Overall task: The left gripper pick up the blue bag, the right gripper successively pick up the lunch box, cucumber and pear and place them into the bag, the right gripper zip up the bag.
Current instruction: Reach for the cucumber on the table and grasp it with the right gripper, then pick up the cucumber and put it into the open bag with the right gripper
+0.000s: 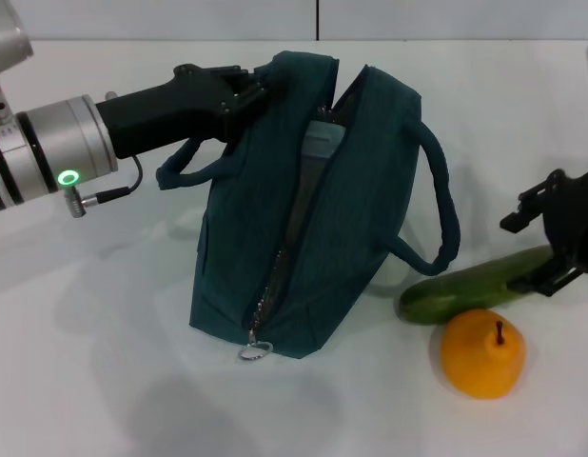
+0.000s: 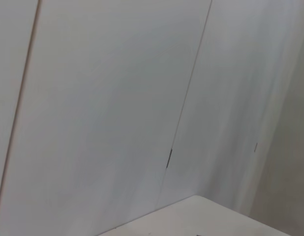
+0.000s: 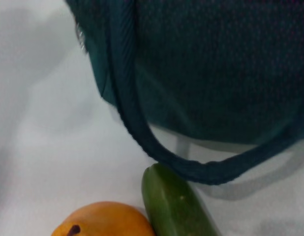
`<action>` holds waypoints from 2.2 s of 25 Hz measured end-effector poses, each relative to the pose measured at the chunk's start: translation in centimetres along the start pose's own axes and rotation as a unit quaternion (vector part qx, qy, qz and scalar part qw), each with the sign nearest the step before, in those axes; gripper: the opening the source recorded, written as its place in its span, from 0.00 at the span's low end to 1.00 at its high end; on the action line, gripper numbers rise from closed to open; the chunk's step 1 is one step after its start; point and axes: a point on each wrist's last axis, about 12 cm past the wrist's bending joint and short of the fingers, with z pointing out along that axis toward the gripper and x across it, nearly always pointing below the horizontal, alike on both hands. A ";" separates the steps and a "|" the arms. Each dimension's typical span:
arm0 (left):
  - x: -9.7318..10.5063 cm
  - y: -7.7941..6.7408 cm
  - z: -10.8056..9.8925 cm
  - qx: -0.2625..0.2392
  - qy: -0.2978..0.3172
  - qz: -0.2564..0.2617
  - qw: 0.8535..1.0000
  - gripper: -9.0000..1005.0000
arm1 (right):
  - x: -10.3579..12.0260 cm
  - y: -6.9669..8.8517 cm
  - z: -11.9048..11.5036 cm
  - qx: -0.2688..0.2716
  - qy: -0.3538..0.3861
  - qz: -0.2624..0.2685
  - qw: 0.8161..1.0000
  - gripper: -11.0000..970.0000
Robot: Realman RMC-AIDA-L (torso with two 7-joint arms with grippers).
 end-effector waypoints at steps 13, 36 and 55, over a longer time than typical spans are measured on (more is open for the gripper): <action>-0.4 0.2 0.1 -0.002 0.000 0.005 1.000 0.13 | -1.5 -0.1 3.2 -0.014 0.060 -0.019 0.998 0.80; -0.1 0.3 0.0 -0.007 0.002 0.010 1.000 0.13 | -1.9 -0.1 4.5 -0.001 0.089 -0.026 0.996 0.69; -0.1 0.3 -0.5 -0.013 -0.006 0.010 1.000 0.13 | 4.1 -2.4 -1.5 0.213 -0.106 0.192 0.952 0.59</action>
